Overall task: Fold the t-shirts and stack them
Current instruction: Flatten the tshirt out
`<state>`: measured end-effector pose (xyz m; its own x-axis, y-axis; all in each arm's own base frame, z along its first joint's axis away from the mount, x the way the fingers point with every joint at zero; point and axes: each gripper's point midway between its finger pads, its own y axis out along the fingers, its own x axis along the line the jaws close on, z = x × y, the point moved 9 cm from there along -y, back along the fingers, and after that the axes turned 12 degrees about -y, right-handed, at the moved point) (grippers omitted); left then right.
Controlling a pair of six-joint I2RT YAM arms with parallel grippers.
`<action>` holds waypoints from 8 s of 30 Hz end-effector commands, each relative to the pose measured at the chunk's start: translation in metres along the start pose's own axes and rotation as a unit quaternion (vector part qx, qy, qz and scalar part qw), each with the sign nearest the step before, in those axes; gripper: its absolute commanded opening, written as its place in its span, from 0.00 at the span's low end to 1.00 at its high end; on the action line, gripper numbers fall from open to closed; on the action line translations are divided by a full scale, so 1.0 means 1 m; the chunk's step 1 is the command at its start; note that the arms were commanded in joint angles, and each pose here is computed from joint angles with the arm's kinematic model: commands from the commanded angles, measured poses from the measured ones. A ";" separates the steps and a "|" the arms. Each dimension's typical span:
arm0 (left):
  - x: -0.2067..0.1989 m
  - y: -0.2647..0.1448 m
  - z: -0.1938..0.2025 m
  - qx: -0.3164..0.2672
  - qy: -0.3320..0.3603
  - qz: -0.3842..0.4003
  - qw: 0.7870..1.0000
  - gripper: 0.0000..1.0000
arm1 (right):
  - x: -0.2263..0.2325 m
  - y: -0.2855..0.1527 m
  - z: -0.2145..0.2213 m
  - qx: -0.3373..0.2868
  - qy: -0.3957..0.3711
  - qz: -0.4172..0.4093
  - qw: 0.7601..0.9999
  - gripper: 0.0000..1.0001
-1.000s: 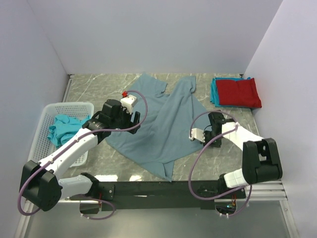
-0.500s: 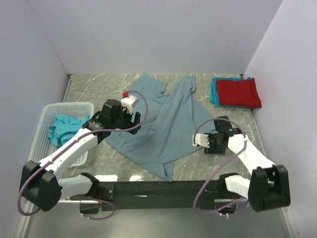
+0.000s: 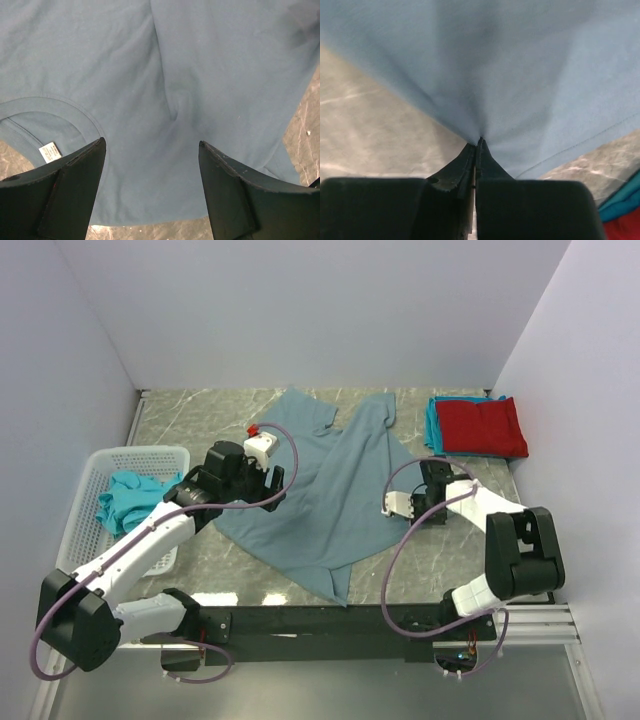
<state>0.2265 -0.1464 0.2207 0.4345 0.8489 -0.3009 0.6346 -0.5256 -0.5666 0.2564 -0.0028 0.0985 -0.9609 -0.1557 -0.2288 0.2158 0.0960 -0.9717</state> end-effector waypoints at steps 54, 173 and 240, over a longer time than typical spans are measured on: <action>0.194 0.194 -0.035 0.174 -0.269 -0.281 0.905 0.35 | -0.052 -0.113 -0.052 -0.350 0.373 0.112 0.852 0.46; 0.296 0.235 -0.068 0.088 -0.227 -0.312 0.919 0.35 | -0.055 -0.065 -0.028 -0.296 0.426 0.029 0.854 0.47; 0.239 0.145 -0.110 0.037 -0.193 -0.341 0.919 0.00 | -0.333 0.030 0.043 -0.200 0.589 0.235 0.747 0.47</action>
<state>0.4870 -0.0253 0.1122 -0.3255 0.9438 -0.0578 0.5544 0.1410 -0.8202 0.5844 0.0073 0.1310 -0.3446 0.9352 -0.0813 0.7003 0.1985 -0.6857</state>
